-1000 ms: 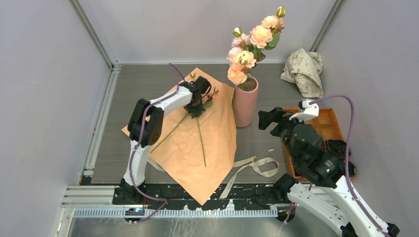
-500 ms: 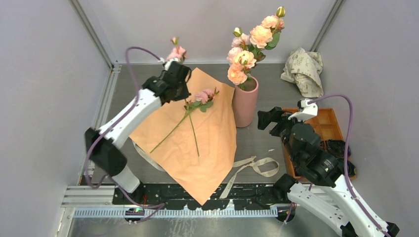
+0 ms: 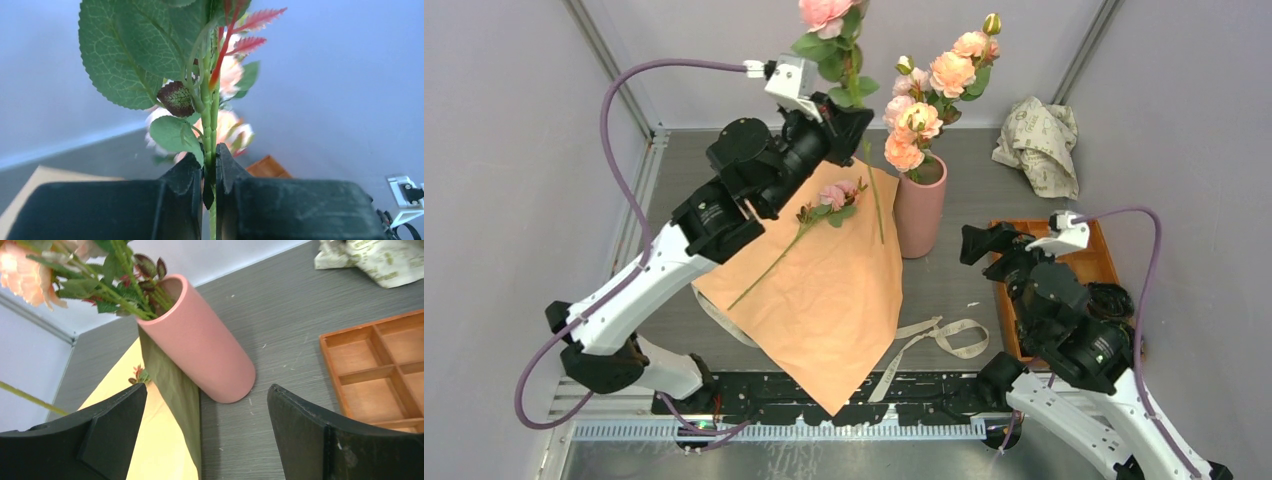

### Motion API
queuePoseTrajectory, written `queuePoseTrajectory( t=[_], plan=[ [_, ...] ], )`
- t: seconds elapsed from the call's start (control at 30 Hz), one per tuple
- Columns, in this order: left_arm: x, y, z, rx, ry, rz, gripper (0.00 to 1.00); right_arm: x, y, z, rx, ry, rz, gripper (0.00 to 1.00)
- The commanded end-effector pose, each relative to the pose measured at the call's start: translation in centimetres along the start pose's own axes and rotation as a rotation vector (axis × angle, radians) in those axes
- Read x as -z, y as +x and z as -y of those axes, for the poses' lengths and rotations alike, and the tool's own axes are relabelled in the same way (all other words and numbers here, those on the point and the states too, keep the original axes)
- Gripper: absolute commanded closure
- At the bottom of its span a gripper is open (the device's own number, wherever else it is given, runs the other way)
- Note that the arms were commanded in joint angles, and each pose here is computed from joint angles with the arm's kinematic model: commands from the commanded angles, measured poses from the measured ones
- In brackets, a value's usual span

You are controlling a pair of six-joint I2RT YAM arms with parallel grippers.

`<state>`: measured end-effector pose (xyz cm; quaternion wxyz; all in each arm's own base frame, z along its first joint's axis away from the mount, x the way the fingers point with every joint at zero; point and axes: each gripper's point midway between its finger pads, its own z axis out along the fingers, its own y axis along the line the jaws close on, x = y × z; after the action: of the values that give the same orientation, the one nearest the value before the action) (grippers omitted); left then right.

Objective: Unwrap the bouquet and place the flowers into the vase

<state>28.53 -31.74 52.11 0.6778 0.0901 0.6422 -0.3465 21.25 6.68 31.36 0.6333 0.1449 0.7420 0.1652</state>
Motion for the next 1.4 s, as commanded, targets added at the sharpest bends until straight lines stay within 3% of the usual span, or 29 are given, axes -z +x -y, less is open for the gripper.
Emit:
queuePoseTrajectory(
  t=[0.0,0.17,0.37,0.6,0.87,1.37],
  plan=[
    [-0.5,-7.7,7.2,-0.110,0.210,0.296,1.00,1.4,-2.3,2.5,-0.050,0.087,0.104,0.04],
    [-0.3,-8.7,14.2,-0.182,0.385,0.384,1.00,3.3,-3.9,5.3,-0.077,0.155,0.191,0.04],
    [-4.0,-7.7,16.4,-0.236,0.387,0.446,1.00,4.5,-4.6,6.5,-0.129,0.168,0.240,0.03],
    [-11.0,-3.1,15.2,-0.436,0.177,0.452,1.00,4.3,-3.8,5.4,-0.163,0.114,0.198,0.03],
    [-13.6,0.5,11.9,-0.492,0.045,0.402,1.00,4.0,-3.2,5.3,-0.162,0.116,0.186,0.03],
    [-10.2,-4.9,11.1,-0.392,0.040,0.462,1.00,3.4,-2.9,4.9,-0.153,0.112,0.176,0.03]
  ],
)
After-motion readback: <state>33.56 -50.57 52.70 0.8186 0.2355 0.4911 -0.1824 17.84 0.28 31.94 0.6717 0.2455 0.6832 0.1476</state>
